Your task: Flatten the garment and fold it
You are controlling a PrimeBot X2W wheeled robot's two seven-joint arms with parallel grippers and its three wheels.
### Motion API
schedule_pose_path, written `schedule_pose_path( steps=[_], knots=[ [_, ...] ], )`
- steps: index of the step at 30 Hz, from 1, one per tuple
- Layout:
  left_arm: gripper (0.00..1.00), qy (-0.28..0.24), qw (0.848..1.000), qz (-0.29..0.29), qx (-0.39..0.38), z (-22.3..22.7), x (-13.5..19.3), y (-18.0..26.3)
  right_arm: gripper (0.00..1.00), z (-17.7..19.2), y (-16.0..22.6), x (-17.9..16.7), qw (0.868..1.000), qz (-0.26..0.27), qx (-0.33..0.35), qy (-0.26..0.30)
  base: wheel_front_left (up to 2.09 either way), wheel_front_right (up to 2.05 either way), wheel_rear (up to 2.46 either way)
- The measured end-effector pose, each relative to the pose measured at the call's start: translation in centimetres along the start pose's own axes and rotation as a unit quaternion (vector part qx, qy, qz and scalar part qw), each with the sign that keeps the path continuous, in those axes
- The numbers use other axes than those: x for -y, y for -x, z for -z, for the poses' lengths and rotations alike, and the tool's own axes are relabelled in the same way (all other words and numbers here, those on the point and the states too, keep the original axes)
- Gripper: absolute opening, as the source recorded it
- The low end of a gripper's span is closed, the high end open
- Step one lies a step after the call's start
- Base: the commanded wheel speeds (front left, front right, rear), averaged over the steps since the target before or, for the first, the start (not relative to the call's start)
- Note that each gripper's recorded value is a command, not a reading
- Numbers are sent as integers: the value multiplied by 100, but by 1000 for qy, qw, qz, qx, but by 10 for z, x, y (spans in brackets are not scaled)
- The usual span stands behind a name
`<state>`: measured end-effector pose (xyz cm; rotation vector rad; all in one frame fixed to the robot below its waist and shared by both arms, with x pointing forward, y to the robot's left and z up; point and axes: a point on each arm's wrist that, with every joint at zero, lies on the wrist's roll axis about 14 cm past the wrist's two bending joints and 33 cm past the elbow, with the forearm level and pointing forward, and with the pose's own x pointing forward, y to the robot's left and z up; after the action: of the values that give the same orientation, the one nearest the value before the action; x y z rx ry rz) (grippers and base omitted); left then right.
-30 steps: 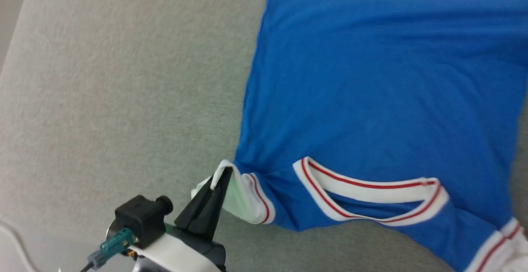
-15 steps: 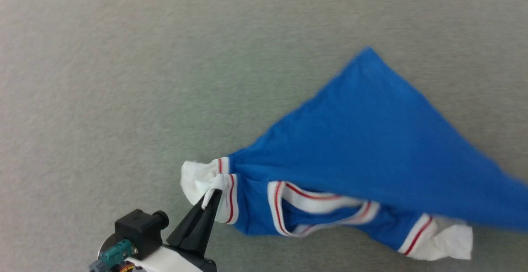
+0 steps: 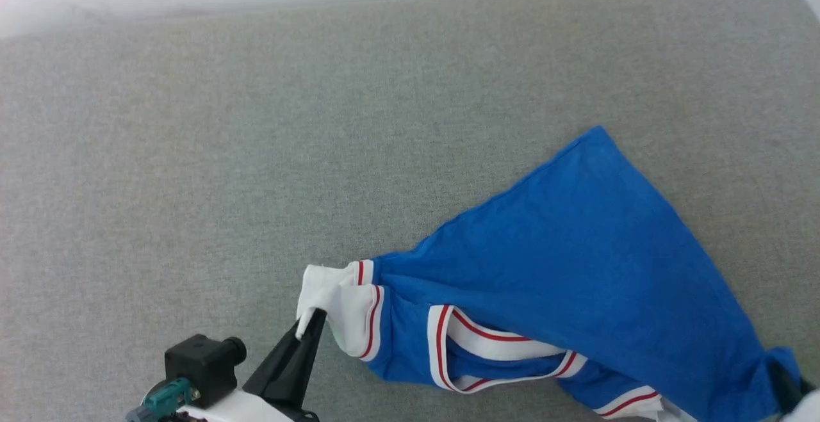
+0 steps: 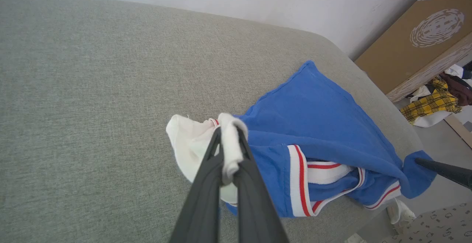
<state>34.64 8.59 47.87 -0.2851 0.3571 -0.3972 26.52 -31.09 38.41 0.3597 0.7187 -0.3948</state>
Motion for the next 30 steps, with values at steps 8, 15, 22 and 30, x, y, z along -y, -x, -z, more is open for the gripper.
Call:
schedule_pose_path(
  steps=[8, 15, 22, 30],
  knots=[
    [0, 0, 1000, 10, 13, -6, 6, 7, 100, -85, 17, -55, 989, -73, 113, 65, 0, 0, 0],
    [0, 0, 1000, 17, 27, -12, 8, -1, 100, -174, 24, -132, 953, -151, 201, 171, 0, 0, 0],
    [0, 1, 999, 26, 24, -11, 9, -16, 100, -165, -42, -181, 954, -185, 110, 209, 0, 0, 0],
    [0, 19, 1000, 6, 8, 2, -3, -28, 100, -131, -105, -195, 948, -173, 14, 268, 0, 0, 0]
  ],
)
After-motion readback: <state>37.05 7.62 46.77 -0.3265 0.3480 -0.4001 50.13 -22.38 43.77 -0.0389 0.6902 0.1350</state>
